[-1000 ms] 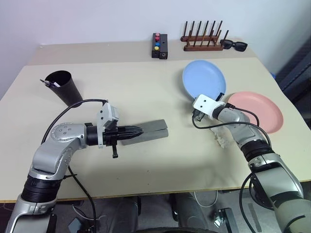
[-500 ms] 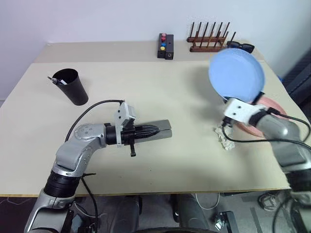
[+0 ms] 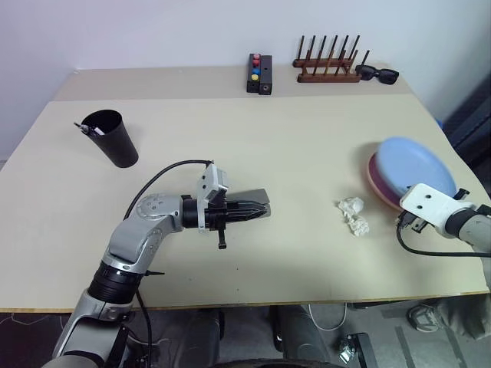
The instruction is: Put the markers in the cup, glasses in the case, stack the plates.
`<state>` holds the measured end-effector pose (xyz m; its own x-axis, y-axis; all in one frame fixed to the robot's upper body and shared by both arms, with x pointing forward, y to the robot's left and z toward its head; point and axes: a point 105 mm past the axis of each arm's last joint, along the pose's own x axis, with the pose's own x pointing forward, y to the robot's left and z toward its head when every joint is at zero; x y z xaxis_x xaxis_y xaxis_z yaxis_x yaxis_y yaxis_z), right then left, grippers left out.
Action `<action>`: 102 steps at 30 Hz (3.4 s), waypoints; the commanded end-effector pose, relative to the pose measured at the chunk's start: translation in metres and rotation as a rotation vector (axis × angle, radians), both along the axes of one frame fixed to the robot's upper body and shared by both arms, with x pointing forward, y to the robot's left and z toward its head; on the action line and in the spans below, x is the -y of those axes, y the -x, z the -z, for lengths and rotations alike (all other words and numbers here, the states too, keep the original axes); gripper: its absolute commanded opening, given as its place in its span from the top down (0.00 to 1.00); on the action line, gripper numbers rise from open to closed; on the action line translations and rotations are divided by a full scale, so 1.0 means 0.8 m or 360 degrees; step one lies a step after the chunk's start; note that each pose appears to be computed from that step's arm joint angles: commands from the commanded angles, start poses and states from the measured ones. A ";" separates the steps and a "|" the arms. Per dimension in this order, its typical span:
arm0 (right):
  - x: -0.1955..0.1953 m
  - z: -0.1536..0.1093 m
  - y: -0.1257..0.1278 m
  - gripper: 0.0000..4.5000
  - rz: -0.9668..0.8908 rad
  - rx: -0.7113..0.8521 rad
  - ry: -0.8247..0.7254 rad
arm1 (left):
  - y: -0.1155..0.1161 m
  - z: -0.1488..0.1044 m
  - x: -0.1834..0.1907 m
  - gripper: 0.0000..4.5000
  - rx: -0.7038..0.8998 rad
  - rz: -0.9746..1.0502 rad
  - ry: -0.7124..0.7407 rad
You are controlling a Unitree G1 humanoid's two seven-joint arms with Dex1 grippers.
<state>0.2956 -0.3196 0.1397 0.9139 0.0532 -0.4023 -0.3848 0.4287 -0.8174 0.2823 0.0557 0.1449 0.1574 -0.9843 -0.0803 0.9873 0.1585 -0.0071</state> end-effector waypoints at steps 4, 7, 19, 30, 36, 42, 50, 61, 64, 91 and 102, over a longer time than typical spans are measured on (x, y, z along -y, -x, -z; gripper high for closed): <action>-0.011 -0.035 -0.009 0.34 -0.0077 0.0158 0.0037 | 0.000 -0.009 -0.002 0.96 0.0049 -0.0018 0.0026; -0.030 -0.041 -0.008 0.34 -0.0159 0.0174 -0.0183 | 0.000 -0.009 -0.002 0.96 0.0055 -0.0021 0.0026; -0.098 0.009 0.008 0.34 -0.0279 -0.0145 -0.0857 | 0.001 -0.011 -0.003 0.96 0.0063 -0.0038 0.0032; -0.091 0.028 -0.007 0.62 -0.0182 -0.0178 -0.0822 | 0.002 -0.012 -0.004 0.96 0.0056 -0.0055 0.0036; -0.096 0.020 -0.008 0.99 -0.0222 -0.0150 -0.0827 | 0.002 -0.011 -0.004 0.96 0.0047 -0.0058 0.0040; -0.092 -0.028 -0.018 0.99 -0.0241 0.0084 -0.0855 | 0.003 -0.011 -0.002 0.96 0.0043 -0.0046 0.0048; -0.011 -0.061 -0.034 0.99 0.0149 0.0361 -0.0688 | 0.003 -0.009 0.005 0.96 0.0038 -0.0020 0.0060; 0.028 -0.036 -0.031 0.48 0.0315 0.0354 -0.0717 | 0.005 -0.010 0.006 0.96 0.0043 -0.0028 0.0073; 0.020 -0.047 -0.027 0.15 0.0233 0.0396 -0.0741 | 0.005 -0.011 0.006 0.96 0.0055 -0.0036 0.0084; -0.070 0.057 0.034 0.66 -0.0065 -0.0317 -0.1048 | -0.010 -0.015 0.009 0.96 0.0217 -0.0080 0.0061; -0.037 -0.022 -0.027 0.99 0.0041 0.0277 -0.1000 | -0.016 -0.016 0.006 0.96 0.0236 -0.0132 0.0062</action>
<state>0.3099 -0.2711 0.1415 0.9271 0.3033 -0.2204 -0.3701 0.8337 -0.4098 0.2938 0.0507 0.1476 0.2375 -0.9707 -0.0358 0.9686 0.2338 0.0840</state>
